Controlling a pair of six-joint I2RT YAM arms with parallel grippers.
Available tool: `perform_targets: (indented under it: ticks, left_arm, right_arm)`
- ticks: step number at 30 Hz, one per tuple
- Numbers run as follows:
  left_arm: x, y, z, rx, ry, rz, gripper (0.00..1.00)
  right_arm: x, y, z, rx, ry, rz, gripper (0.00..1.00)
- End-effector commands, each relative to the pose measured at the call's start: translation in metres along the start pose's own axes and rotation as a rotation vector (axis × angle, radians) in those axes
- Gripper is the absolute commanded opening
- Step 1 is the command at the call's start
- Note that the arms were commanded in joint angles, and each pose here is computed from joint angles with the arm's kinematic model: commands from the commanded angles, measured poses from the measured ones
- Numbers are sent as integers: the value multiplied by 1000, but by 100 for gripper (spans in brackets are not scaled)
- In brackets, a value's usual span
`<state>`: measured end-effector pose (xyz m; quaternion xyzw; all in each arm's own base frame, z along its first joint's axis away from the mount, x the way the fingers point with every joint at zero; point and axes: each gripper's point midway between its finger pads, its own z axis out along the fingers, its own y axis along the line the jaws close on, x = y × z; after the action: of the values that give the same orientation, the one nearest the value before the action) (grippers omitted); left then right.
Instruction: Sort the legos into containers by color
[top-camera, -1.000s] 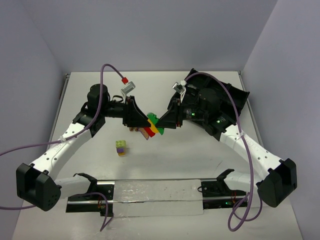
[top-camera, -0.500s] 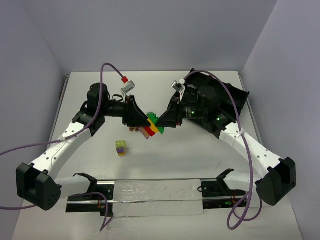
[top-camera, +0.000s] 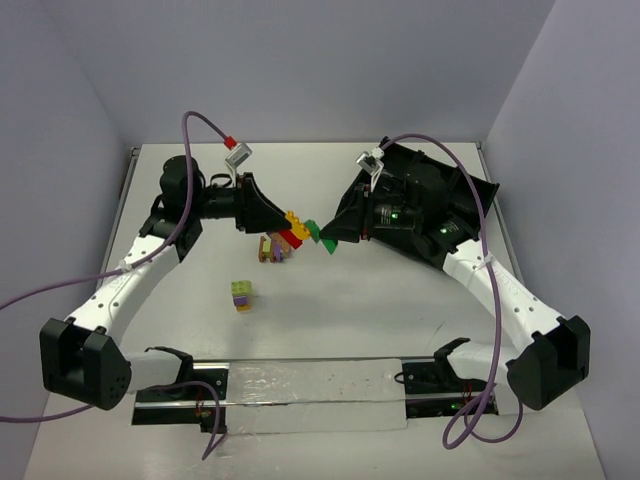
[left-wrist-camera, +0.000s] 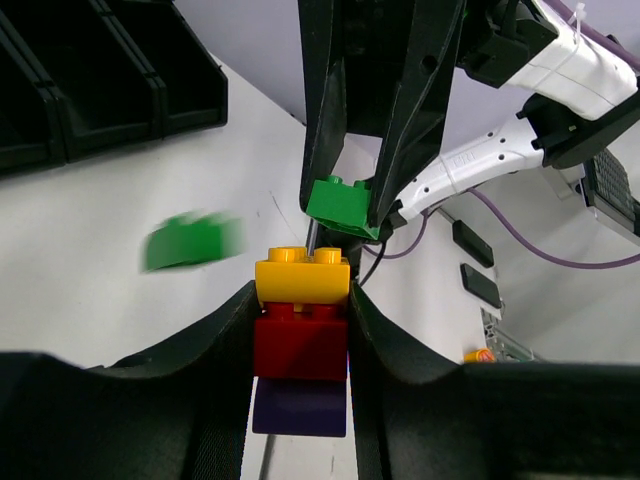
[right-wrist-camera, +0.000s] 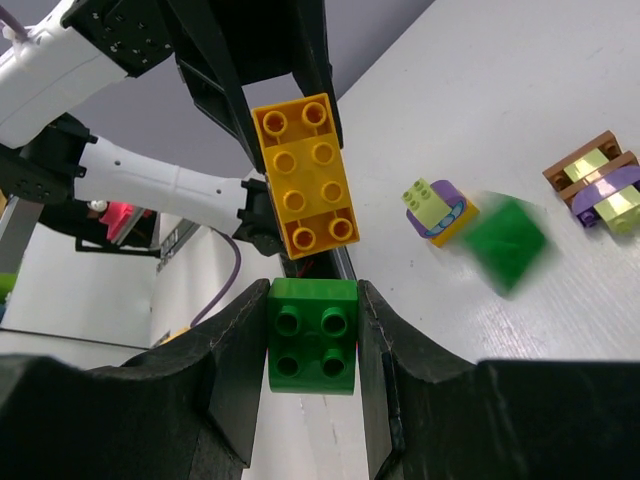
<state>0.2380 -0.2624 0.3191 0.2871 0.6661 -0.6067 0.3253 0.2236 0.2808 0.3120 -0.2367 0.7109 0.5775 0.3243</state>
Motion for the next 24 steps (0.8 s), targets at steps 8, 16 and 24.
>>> perform_targets:
  ticks: [8,16,24]
  left_arm:
    - [-15,31,12,-43,11,-13,0]
    - [-6,117,14,-335,-7,-252,0]
    - [-16,167,4,-599,-62,-307,0]
  right_arm:
    - [-8,-37,7,113,7,52,0]
    - [-3,-142,-18,626,-47,224,0]
    - [-31,-189,-91,983,-208,300,0]
